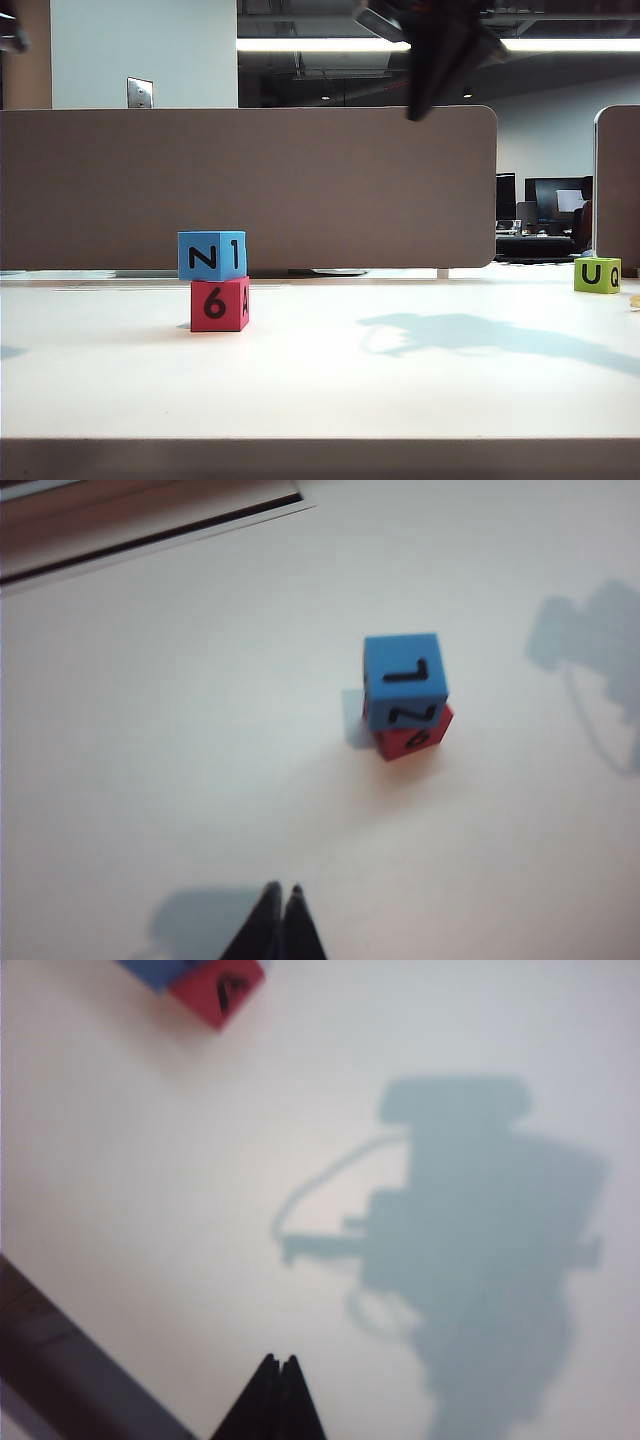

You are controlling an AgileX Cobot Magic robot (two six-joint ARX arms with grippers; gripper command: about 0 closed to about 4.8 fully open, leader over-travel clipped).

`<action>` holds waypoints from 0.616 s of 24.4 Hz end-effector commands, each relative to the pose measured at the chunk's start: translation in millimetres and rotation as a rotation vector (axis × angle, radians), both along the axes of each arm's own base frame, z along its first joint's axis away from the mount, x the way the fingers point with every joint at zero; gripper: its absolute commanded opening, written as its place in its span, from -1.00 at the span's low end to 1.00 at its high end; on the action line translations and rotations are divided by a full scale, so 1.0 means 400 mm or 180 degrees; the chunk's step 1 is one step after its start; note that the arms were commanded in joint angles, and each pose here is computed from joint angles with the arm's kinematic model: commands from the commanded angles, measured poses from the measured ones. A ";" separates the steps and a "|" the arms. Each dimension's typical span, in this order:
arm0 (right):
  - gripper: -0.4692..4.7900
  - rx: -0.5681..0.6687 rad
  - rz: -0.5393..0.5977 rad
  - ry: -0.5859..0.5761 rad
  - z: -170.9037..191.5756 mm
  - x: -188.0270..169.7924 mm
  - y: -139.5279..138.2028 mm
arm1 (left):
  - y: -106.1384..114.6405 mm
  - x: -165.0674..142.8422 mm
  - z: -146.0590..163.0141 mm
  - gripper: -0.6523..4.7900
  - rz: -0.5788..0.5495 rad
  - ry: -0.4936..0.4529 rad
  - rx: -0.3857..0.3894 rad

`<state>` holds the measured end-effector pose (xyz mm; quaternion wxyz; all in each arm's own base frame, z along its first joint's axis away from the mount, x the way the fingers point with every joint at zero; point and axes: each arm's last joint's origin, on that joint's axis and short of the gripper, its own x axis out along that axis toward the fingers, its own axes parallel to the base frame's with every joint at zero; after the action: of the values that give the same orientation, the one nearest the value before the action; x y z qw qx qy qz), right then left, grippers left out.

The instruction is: Stack the letter block on the right onto the letter block on the left.

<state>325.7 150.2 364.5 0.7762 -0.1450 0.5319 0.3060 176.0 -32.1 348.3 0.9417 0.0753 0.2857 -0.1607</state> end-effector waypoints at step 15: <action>-0.69 0.0492 -0.0659 -0.1754 0.098 -0.343 -0.218 | 0.024 -0.176 -0.195 -0.78 -0.0121 -0.0057 -0.0222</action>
<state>197.5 67.0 400.9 0.9059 -0.0985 0.3394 0.2335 104.9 -21.6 274.5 0.9425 0.0538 0.2817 -0.1717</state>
